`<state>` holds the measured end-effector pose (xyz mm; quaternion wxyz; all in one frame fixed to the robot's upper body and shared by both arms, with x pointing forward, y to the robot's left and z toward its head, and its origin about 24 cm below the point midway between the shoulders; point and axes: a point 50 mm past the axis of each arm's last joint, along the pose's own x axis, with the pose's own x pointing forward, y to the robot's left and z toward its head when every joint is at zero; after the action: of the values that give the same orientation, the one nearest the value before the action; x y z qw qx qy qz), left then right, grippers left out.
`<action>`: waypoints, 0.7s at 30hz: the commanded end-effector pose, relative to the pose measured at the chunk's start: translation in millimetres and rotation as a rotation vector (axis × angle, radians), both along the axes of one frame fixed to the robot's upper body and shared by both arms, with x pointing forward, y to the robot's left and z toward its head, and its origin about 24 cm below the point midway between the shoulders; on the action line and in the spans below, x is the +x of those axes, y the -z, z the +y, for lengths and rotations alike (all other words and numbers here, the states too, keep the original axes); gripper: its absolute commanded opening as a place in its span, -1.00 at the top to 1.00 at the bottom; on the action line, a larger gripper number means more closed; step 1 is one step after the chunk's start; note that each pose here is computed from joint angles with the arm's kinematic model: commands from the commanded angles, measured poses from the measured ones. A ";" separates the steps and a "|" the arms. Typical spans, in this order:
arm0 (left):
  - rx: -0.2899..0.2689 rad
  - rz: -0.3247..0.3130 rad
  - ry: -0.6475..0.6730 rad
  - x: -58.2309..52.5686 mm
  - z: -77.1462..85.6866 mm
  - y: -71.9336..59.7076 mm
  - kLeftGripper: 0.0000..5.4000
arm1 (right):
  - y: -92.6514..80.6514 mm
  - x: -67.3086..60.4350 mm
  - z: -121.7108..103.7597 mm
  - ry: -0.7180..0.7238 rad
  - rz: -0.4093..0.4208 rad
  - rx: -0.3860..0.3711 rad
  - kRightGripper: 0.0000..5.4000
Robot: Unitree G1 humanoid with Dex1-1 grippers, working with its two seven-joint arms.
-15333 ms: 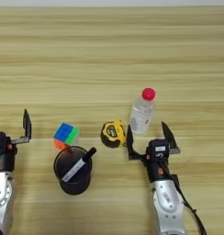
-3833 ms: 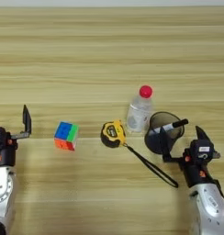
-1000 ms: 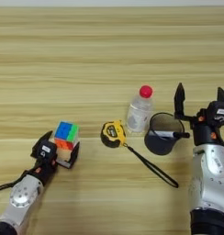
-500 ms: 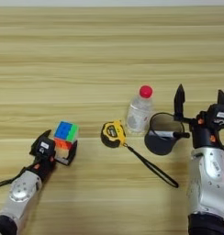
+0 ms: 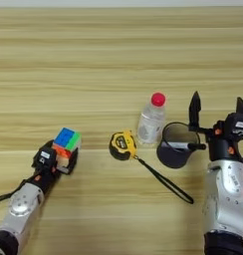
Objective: Move the objects on the table
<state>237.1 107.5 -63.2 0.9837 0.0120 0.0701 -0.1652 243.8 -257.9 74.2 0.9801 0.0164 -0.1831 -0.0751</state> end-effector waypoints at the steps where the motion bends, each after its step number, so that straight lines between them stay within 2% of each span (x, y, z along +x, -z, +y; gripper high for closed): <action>1: -0.006 -0.008 -0.008 1.4 -0.3 -1.1 -0.42 | 0.3 -1.4 -0.7 0.003 0.008 0.001 -1.00; 7: -0.004 -0.018 -0.022 2.1 1.8 -2.2 -0.22 | 0.2 -1.4 -0.4 0.002 0.009 0.001 -1.00; 9: -0.006 -0.027 -0.041 3.1 5.0 -3.5 -0.21 | 0.4 -1.3 -0.3 0.002 0.009 0.002 -1.00; 15: 0.034 -0.048 -0.153 4.4 26.8 -5.1 -0.21 | 0.8 -0.9 -0.1 0.001 0.011 0.003 -1.00; 21: 0.052 -0.052 -0.264 1.1 45.6 -4.5 -0.21 | 1.1 0.2 -0.6 -0.002 0.013 0.003 -1.00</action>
<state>242.1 143.1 -57.2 0.9964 0.0311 0.0492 -0.0613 243.5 -257.9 74.8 0.9799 0.0161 -0.1842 -0.0747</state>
